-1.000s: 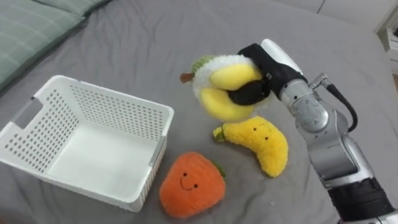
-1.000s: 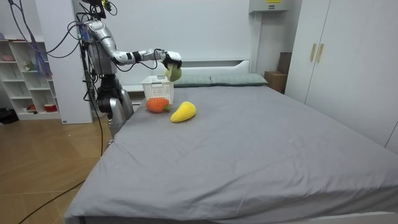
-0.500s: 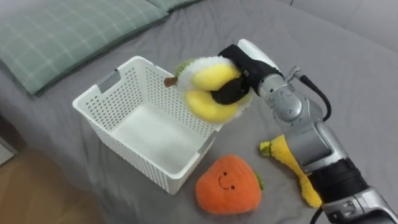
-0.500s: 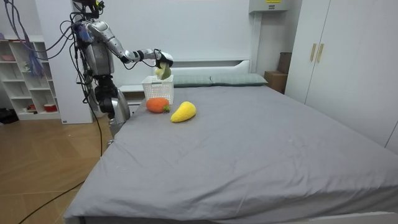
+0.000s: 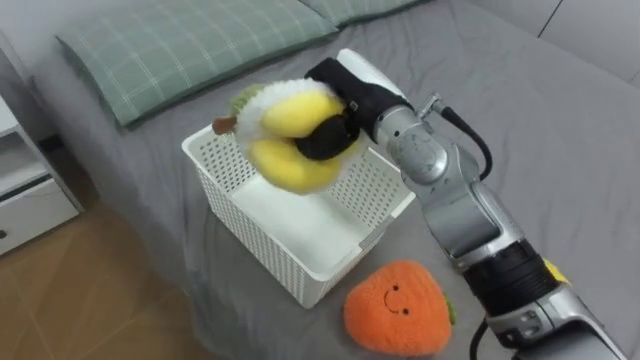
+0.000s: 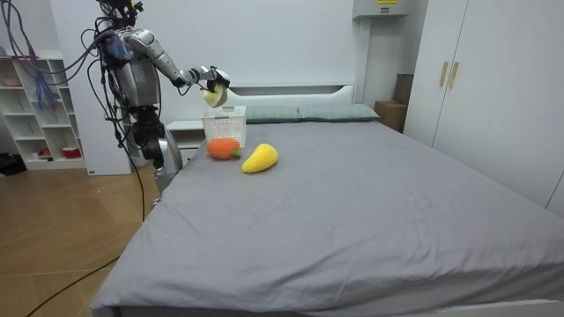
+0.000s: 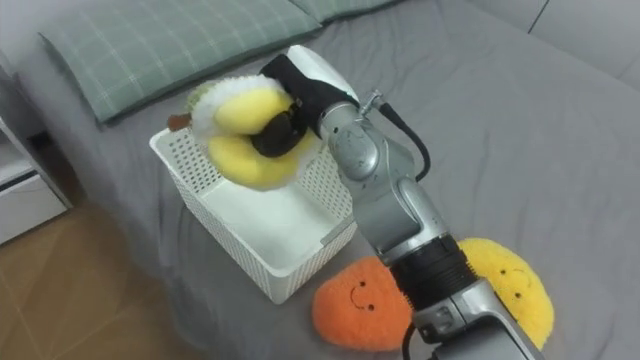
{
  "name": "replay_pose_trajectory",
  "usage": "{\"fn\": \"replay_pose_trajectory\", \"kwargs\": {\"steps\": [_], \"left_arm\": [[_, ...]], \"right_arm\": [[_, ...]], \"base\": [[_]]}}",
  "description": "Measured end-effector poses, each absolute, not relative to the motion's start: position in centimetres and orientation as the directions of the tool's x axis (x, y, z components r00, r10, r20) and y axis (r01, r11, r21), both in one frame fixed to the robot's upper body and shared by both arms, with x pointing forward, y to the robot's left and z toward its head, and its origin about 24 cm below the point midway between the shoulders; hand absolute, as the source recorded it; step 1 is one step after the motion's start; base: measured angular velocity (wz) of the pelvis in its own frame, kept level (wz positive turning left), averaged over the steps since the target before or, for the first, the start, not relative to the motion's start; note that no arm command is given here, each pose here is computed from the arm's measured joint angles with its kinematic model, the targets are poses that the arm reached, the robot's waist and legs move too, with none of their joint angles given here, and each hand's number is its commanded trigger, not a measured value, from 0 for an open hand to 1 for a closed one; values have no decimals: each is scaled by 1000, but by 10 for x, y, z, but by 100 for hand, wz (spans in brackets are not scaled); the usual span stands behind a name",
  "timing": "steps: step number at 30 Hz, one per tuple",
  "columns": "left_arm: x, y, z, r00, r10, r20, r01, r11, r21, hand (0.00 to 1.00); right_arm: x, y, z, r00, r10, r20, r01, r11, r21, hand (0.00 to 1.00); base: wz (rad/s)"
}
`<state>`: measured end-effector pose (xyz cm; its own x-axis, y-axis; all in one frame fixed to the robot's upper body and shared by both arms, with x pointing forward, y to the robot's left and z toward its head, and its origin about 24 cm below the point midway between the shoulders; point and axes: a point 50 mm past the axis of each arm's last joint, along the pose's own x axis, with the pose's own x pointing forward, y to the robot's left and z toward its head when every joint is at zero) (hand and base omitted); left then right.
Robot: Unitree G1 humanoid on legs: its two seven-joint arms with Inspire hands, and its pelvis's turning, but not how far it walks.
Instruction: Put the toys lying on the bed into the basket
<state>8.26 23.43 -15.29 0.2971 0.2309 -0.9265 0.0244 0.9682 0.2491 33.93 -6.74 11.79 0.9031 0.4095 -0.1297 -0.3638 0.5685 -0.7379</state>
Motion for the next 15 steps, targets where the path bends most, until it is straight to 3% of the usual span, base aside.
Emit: {"fn": "replay_pose_trajectory", "kwargs": {"steps": [15], "left_arm": [[89, 236, -150, 323, 234, -917, 64, 961, 268, 0]], "right_arm": [[349, -73, 115, 913, 375, -162, -361, 555, -749, 0]], "base": [[-2]]}}
